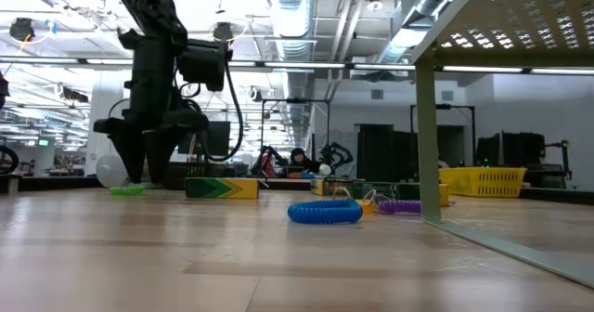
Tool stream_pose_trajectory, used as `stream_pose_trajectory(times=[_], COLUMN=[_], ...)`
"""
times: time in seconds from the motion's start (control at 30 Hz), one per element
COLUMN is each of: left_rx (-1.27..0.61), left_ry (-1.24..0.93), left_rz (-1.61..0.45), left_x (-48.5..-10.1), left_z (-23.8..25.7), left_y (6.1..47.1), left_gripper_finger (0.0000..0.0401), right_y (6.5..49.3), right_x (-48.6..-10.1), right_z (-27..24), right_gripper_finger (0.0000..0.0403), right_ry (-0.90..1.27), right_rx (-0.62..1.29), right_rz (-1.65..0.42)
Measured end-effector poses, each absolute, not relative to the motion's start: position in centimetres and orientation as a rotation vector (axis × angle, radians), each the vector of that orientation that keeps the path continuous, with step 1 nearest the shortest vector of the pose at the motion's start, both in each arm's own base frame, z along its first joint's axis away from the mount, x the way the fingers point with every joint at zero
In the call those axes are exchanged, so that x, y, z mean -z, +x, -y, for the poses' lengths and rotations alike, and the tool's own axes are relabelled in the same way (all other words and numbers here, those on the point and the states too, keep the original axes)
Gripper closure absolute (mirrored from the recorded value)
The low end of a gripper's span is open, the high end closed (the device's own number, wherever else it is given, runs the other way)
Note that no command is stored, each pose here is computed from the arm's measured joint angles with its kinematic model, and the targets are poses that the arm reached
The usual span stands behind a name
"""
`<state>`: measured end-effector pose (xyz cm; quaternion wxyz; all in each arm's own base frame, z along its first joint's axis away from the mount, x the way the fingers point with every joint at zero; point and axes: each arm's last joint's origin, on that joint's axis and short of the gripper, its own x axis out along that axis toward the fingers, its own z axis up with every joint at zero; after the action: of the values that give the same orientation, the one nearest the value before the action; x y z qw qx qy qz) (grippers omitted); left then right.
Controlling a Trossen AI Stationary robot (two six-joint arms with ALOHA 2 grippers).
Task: Pick & Place Office Desk Supplies
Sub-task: Put the green spring keychain into the black bin
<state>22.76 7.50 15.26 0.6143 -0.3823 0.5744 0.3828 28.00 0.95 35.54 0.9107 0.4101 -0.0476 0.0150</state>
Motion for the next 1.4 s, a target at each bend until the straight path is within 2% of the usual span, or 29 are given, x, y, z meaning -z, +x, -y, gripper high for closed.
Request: stream_pose_trajectory(times=[0.5,0.6,0.77,0.97,1.17,1.3,1.4], left_rx=[-0.908,-0.915,-0.876,-0.789,-0.558,-0.376,-0.361], left_ry=[-0.931,-0.915,-0.877,-0.897,-0.998,-1.008,-1.01], left_rz=[-1.328,-1.329,-1.33,-1.321,-1.134,-0.811,-0.516], left_x=[-13.4,-13.3,-13.3,-14.4,-19.1,-23.2,-25.8], left_z=[-7.5,-7.5,-7.6,-7.1,-5.6,-5.3,-6.3], left_y=[21.4,21.3,21.4,21.1,20.5,20.7,21.2], left_gripper_finger=[0.0236,0.0273,0.0381,0.0396,0.0398,0.0398,0.0399], right_y=[28.0,28.0,28.0,28.0,28.0,28.0,28.0], right_x=[-35.4,-35.4,-35.4,-35.4,-35.4,-35.4,-35.4], right_z=[-1.0,-1.0,-1.0,-1.0,-1.0,-1.0,-0.9], right_gripper_finger=[0.0223,0.0223,0.0223,0.0223,0.0223,0.0223,0.0223], right_ry=[0.844,0.844,0.844,0.85,0.865,0.868,0.867], right_rx=[-0.026,-0.026,-0.026,-0.026,-0.027,-0.027,-0.026], right_rz=[0.086,0.085,0.085,0.086,0.086,0.086,0.087])
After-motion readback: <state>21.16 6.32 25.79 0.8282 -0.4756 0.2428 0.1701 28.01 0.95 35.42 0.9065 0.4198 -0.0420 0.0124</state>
